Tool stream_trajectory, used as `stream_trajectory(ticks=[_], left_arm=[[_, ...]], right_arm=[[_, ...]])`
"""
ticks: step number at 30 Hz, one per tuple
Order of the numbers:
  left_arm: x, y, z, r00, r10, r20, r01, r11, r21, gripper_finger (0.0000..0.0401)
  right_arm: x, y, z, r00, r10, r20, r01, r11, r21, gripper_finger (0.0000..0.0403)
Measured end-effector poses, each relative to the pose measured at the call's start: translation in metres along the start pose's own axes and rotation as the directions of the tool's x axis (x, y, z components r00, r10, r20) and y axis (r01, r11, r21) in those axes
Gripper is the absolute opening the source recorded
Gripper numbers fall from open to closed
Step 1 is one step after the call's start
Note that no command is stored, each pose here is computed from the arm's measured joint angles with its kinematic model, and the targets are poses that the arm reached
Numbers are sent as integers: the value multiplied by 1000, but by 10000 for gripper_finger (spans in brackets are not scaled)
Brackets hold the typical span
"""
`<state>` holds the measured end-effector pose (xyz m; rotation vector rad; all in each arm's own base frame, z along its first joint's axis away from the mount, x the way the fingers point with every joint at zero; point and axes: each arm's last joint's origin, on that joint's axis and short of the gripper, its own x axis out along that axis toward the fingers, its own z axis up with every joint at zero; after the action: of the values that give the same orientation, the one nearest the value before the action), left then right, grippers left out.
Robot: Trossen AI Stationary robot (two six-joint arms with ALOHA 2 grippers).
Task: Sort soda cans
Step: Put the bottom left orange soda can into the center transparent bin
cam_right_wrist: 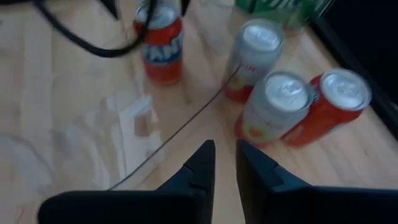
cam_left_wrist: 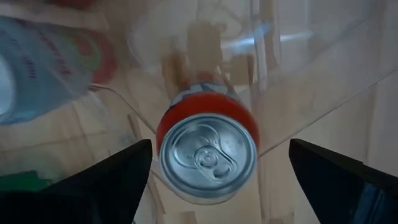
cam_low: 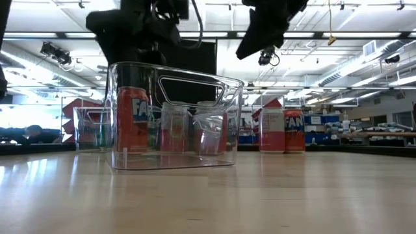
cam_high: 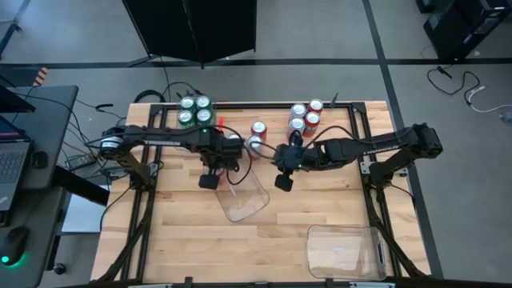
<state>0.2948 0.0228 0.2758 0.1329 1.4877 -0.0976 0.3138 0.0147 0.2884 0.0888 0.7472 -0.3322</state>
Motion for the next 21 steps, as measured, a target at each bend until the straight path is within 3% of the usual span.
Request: stream_trajectory(ticks=[5,9,16,21], left_arm=[[-29,-3,-11,987,2,161,3,999,-34,380],[-47,-6,-22,947,8,320,7,999,-46,380],[-39,-15,-52,835,-14,550,39,999,-34,381],[-27,-21,-71,720,-17,693,45,999,-22,381]], right_arm=[[6,-19,10,998,-39,51,37,999,29,88],[16,-37,18,991,-85,99,77,994,73,120],[50,-64,22,981,-159,111,144,980,137,178],[74,-82,22,972,-205,119,173,956,237,232]])
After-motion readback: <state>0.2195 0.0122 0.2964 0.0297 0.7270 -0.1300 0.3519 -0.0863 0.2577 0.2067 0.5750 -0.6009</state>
